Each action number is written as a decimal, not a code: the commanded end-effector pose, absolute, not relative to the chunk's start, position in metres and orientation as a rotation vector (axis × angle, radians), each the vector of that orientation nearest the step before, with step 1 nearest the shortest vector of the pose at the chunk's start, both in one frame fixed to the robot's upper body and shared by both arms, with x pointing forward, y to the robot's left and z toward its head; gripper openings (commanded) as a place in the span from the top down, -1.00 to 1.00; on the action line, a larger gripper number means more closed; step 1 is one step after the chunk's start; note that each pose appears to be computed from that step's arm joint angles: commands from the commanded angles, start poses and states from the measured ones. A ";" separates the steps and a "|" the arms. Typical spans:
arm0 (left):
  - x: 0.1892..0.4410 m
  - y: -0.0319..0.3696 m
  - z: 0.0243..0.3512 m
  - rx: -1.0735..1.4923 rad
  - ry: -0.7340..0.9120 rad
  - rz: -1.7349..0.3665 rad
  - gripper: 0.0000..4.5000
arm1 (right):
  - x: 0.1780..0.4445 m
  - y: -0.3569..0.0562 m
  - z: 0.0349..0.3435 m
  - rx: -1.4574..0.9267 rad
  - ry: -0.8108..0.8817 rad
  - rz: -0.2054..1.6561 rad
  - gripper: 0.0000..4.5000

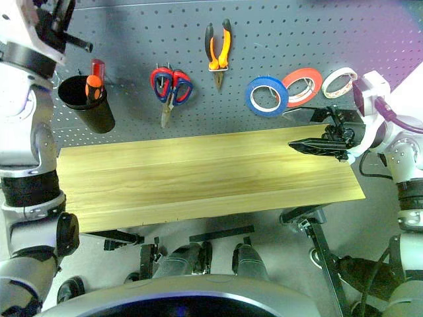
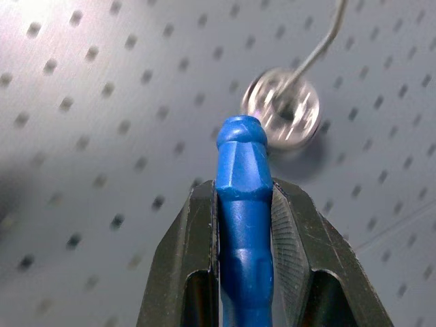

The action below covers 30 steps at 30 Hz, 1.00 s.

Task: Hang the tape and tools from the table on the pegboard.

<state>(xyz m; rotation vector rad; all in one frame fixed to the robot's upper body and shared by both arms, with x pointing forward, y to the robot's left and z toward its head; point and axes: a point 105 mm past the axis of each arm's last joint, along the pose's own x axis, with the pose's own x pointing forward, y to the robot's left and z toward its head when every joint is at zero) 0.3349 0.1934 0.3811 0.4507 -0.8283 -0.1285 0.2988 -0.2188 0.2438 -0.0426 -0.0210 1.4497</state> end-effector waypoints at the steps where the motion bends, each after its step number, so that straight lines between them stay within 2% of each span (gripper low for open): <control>1: 0.325 0.207 0.389 0.483 -0.884 -0.091 0.69 | 0.297 -0.220 0.260 -0.080 -0.075 1.452 -1.00; 14: 0.347 0.222 0.347 0.430 -0.821 -0.092 0.69 | 0.294 -0.215 0.262 -0.080 -0.070 1.479 -1.00; 30: 0.364 0.229 0.315 0.403 -0.784 -0.094 0.69 | 0.293 -0.215 0.265 -0.094 -0.056 1.475 -1.00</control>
